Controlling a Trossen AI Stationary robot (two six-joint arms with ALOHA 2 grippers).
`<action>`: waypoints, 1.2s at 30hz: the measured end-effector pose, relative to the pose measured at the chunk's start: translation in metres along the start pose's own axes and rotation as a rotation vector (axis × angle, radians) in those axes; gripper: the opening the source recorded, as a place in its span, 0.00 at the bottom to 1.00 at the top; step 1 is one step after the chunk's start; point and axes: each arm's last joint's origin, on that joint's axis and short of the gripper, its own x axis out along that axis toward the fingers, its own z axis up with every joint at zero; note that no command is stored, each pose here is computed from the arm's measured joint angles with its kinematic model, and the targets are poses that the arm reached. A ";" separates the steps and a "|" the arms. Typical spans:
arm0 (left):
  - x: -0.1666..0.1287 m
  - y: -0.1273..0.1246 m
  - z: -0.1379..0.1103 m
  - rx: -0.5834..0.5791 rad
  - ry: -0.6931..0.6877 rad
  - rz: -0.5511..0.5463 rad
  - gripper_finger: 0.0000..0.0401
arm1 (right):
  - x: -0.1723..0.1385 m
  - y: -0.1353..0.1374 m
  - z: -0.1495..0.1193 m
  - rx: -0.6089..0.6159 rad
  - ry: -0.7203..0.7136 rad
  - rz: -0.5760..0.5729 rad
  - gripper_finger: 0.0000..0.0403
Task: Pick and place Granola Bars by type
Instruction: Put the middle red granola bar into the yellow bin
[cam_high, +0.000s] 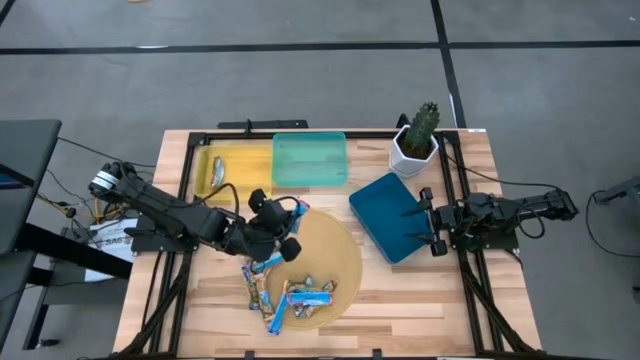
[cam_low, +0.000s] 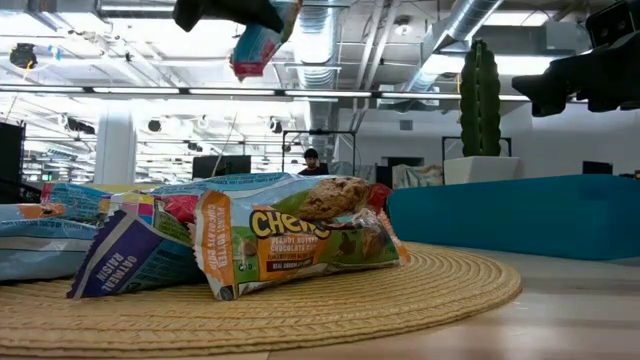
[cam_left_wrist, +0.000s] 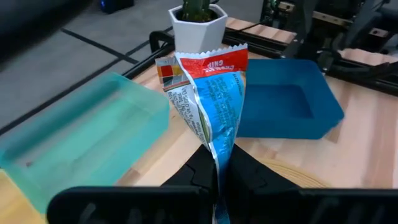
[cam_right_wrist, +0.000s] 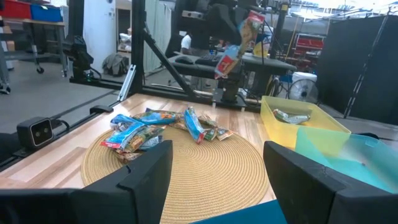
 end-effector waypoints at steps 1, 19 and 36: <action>0.002 0.002 0.001 0.000 0.002 0.010 0.02 | 0.000 0.000 0.000 0.000 0.000 0.000 0.61; 0.056 0.086 0.013 0.038 0.185 0.365 0.02 | 0.000 0.000 0.000 0.000 0.000 0.000 0.61; 0.040 0.191 0.009 -0.124 0.525 0.748 0.02 | 0.000 0.000 0.000 0.000 -0.001 0.000 0.61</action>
